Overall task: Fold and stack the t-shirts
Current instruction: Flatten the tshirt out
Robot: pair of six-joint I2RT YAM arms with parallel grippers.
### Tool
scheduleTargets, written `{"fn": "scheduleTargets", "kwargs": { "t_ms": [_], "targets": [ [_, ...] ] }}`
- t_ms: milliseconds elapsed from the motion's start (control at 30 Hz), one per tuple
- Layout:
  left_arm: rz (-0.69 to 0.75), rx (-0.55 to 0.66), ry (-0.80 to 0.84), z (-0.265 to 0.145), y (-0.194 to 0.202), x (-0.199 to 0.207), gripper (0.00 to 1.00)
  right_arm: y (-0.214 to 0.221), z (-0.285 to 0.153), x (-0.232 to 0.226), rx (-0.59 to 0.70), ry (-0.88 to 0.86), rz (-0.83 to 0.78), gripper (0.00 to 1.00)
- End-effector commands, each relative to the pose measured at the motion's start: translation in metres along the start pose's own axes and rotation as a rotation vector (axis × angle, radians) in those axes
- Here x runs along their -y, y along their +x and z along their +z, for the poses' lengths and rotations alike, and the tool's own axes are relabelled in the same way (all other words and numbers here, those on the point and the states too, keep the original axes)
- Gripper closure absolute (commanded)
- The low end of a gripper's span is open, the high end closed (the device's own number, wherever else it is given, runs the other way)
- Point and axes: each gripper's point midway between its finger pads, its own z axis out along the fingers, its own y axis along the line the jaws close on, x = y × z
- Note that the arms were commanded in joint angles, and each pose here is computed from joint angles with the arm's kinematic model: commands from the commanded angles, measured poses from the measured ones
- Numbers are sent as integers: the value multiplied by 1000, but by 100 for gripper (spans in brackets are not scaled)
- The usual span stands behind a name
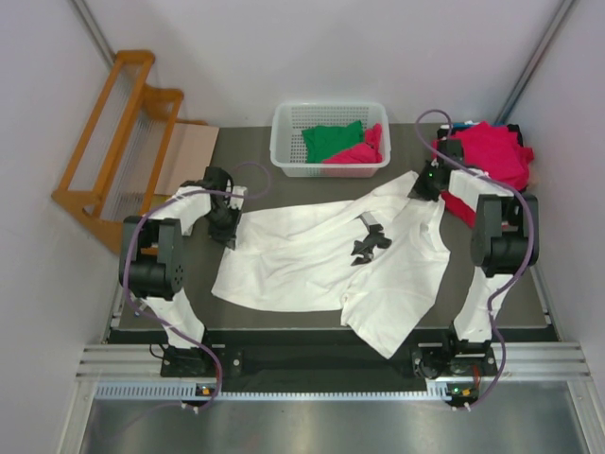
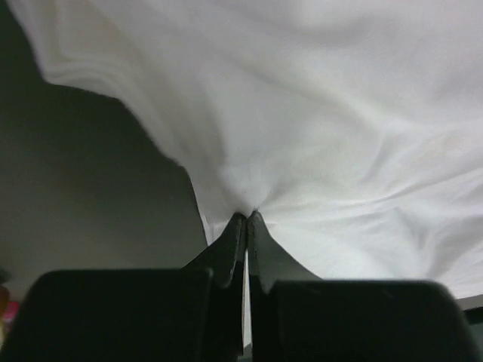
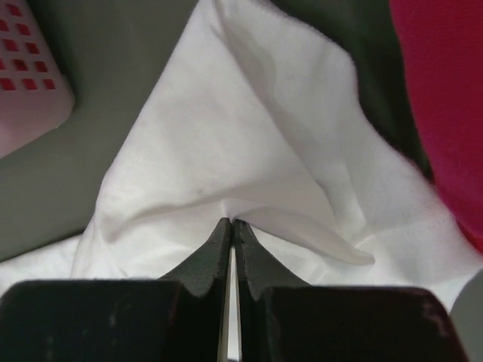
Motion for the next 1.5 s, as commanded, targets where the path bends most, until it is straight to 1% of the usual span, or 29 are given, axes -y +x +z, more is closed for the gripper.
{"fn": "scheduleTargets", "kwargs": {
  "t_ms": [0, 33, 100, 133, 167, 267, 367, 533, 700, 833, 933, 1033, 1133, 1200, 1267, 1333, 1433, 1467],
  "targets": [
    [-10, 130, -44, -50, -44, -10, 100, -50, -75, -51, 184, -126, -65, 100],
    [-7, 174, -51, -66, -59, -11, 100, -51, -84, -54, 197, -135, -71, 100],
    [-9, 187, -63, -84, -64, -12, 100, -50, -108, -58, 226, -156, -79, 100],
    [-8, 224, -71, -100, -75, -12, 100, -48, -115, -60, 233, -162, -86, 100],
    [-3, 234, -71, -107, -77, -11, 100, -46, -130, -62, 253, -176, -89, 100],
    [5, 273, -89, -131, -79, -10, 100, -42, -154, -64, 290, -193, -100, 100],
    [12, 296, -106, -142, -73, -11, 100, -40, -164, -62, 307, -194, -107, 100],
    [8, 260, -123, -134, -47, -12, 100, -34, -164, -62, 292, -202, -107, 100],
    [13, 259, -119, -135, -36, -10, 100, -34, -164, -61, 295, -200, -107, 100],
    [9, 222, -102, -120, -26, -8, 98, -32, -162, -60, 292, -200, -105, 100],
    [-1, 199, -84, -108, -23, -7, 95, -30, -159, -58, 286, -194, -106, 100],
    [-9, 180, -71, -101, -21, -5, 88, -30, -158, -57, 290, -188, -107, 100],
    [-9, 182, -69, -98, -21, -5, 87, -30, -156, -56, 285, -184, -107, 100],
    [-9, 180, -65, -95, -21, -5, 92, -31, -155, -56, 284, -184, -108, 100],
    [-6, 171, -58, -92, -21, -5, 94, -30, -154, -56, 281, -186, -107, 100],
    [-4, 149, -50, -84, -18, -5, 92, -30, -153, -56, 279, -183, -107, 100],
    [-1, 125, -47, -75, -13, -5, 87, -29, -151, -54, 276, -179, -107, 100],
    [0, 125, -45, -74, -14, -6, 87, -29, -150, -53, 274, -177, -105, 100]
  ]
}}
